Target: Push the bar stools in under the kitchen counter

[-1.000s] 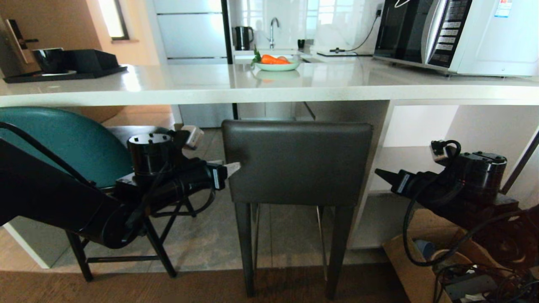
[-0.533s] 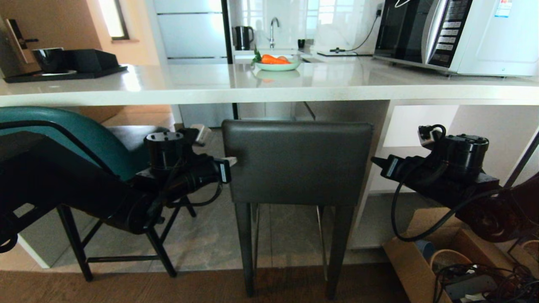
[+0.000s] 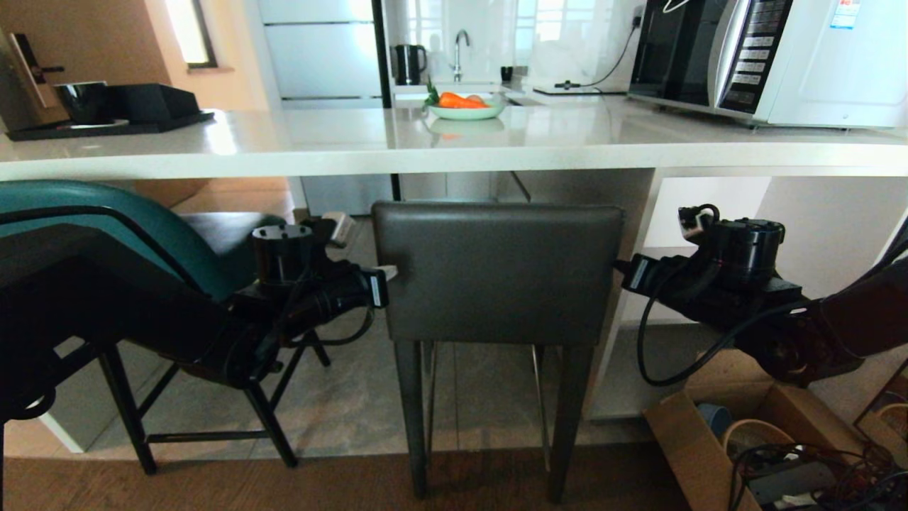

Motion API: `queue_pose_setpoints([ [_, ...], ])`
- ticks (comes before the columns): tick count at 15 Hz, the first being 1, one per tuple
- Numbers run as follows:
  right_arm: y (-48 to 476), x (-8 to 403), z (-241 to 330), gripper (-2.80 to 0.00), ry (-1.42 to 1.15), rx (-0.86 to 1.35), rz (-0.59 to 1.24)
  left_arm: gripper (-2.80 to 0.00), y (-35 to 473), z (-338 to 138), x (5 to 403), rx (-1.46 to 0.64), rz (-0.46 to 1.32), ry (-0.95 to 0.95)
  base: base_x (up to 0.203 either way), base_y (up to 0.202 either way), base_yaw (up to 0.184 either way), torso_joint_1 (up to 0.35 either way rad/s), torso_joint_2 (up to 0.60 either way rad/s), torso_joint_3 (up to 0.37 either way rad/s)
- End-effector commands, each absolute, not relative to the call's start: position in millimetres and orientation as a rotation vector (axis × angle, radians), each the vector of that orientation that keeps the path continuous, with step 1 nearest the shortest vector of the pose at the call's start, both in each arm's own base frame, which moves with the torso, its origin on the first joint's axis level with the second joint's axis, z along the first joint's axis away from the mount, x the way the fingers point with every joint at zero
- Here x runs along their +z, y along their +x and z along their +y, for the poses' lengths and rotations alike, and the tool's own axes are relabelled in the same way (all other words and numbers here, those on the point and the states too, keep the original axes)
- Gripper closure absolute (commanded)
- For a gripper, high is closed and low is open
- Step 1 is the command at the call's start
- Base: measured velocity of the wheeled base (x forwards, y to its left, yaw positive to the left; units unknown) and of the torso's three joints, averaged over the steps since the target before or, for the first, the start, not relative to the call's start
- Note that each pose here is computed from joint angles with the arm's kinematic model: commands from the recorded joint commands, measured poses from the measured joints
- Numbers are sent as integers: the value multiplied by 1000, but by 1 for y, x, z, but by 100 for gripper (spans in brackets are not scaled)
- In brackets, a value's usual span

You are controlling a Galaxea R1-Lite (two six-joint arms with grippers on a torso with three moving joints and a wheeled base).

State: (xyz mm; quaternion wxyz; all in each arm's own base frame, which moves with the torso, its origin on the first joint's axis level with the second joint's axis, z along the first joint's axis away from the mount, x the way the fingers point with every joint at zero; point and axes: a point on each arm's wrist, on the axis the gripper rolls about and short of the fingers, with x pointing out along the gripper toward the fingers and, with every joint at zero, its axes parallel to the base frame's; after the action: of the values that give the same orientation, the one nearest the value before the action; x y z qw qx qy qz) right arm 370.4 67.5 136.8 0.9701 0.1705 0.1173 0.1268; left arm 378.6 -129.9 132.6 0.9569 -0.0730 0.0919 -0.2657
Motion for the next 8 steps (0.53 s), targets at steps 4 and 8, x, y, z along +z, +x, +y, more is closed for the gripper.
queue_pose_setpoints([
  [4,389,127,78,0,363,268,277,0,390,-104,135,-482,161,-156,0,0,0,0,0,0],
  [8,398,118,79,0,365,264,296,0,416,-71,120,-393,165,-165,0,0,0,0,0,0],
])
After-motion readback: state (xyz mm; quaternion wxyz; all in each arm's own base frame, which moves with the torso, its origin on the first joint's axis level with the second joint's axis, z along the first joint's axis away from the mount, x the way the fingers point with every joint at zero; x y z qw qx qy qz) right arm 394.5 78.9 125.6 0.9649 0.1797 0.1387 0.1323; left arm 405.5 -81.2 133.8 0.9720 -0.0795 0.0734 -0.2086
